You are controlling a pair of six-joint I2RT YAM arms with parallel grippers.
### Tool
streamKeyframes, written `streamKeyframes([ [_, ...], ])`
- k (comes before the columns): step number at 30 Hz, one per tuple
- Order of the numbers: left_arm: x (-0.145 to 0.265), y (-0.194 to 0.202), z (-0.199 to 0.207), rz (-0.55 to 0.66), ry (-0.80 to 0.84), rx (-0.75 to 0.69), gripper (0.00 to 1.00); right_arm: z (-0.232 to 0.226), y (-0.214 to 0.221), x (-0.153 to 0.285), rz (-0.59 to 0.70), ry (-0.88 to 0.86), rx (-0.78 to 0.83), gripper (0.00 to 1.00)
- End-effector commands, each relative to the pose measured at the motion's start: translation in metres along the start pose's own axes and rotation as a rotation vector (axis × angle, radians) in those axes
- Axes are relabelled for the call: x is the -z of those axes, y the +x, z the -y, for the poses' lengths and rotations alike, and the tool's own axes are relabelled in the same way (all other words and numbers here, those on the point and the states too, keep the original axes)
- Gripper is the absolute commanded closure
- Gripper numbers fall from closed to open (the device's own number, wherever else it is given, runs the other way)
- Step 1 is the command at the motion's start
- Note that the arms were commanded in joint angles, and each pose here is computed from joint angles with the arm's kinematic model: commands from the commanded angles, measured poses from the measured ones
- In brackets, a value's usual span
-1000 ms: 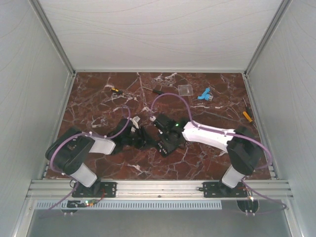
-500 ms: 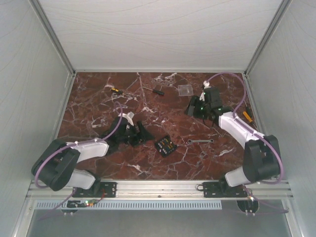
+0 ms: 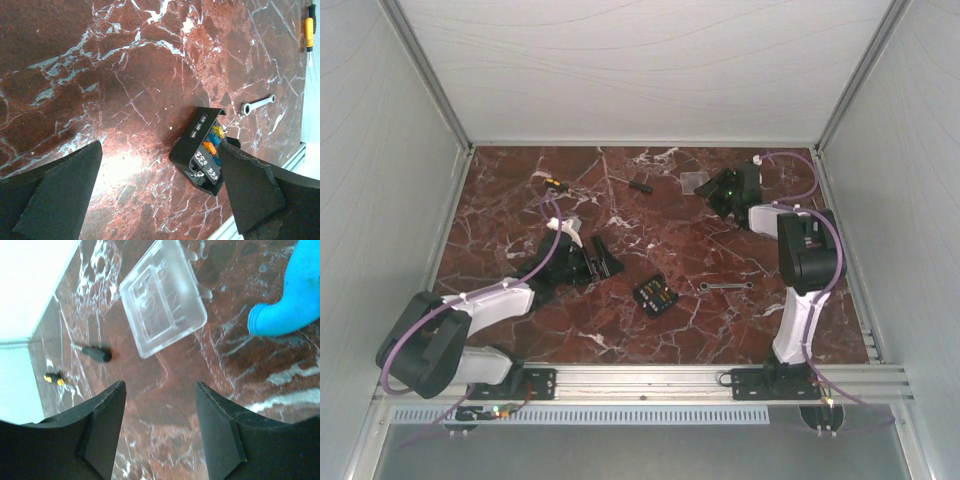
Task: Snap on the fuse box
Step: Pick up the fuse box cover from the center of the board.
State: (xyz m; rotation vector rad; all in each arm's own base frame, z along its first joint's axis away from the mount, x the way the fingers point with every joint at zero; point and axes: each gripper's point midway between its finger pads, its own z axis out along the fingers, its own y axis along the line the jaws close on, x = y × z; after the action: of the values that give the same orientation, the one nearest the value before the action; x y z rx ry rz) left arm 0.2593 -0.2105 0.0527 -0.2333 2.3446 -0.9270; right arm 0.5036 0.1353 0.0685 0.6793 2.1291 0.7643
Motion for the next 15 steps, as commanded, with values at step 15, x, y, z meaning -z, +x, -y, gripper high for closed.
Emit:
streamKeyframes([
  [15, 0.000, -0.013, 0.005, 0.050, 0.010, -0.016, 0.01, 0.015, -0.007, -0.084, 0.274, 0.067, -0.428, 0.49],
])
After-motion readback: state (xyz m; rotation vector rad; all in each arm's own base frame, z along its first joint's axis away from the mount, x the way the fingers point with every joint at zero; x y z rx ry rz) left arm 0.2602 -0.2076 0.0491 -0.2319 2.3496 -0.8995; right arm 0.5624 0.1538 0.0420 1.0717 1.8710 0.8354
